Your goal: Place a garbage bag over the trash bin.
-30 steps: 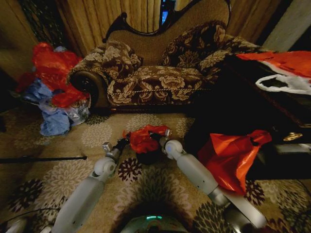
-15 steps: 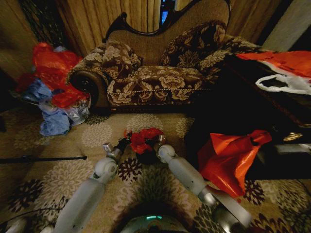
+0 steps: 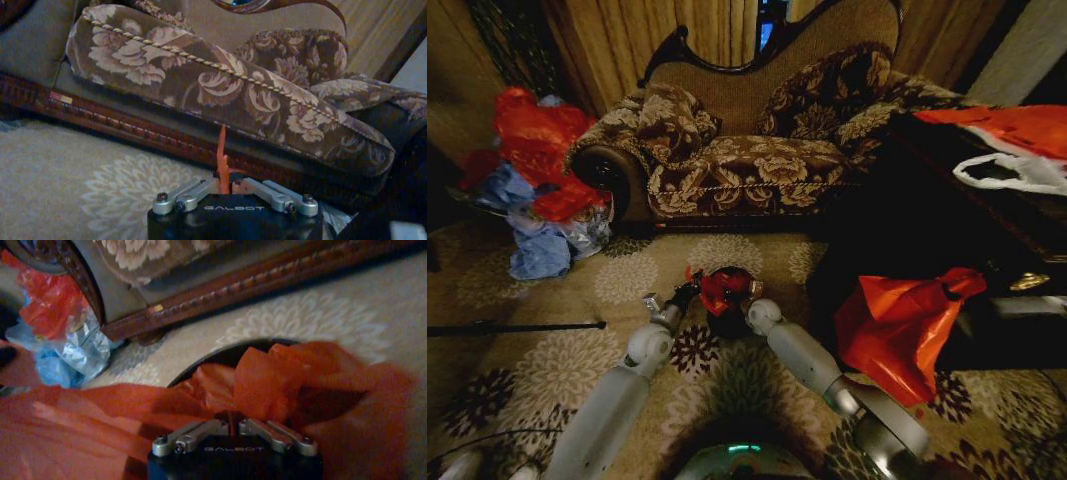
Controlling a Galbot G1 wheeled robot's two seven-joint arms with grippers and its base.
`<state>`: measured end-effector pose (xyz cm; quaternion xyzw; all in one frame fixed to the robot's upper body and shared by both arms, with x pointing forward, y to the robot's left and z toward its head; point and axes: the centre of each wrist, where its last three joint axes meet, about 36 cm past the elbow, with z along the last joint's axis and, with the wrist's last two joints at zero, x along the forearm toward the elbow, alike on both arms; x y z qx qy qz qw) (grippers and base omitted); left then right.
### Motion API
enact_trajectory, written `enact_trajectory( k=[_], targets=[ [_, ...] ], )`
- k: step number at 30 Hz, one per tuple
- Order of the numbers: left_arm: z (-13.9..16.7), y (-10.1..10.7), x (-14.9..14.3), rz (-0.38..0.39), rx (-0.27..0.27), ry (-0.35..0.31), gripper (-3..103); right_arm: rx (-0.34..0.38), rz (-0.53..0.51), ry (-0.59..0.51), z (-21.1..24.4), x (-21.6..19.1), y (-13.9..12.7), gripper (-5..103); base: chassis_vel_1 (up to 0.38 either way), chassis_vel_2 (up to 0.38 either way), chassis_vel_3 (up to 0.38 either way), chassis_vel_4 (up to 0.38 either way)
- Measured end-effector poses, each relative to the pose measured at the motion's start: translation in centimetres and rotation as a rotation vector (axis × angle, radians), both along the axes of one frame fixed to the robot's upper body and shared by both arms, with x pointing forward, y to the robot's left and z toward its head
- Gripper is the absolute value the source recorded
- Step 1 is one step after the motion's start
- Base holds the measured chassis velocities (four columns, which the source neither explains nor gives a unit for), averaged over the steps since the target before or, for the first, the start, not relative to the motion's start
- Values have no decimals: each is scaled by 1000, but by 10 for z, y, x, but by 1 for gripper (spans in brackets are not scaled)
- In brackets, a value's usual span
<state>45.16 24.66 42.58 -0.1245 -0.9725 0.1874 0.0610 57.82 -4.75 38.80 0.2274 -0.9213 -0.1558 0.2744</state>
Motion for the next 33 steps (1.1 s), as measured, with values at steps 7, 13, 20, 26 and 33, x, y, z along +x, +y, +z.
enact_trajectory(
  k=[7,13,20,26,33],
  targets=[
    [7,3,-4,11,0,-14,0,-69,-73,-127,45,-31,-36,32,0,0,0,0],
    [14,15,-12,17,23,-20,0,-50,-90,-227,84,-52,-53,59,0,0,0,0],
    [17,20,-14,23,31,-19,0,-85,-96,-266,82,-53,-86,76,0,0,0,0],
    [19,22,-13,22,37,-21,0,-134,-61,-225,46,-46,-103,99,0,0,0,0],
    [21,23,-13,13,33,-16,0,-178,2,-186,20,-25,-115,100,0,0,0,0]
  ],
)
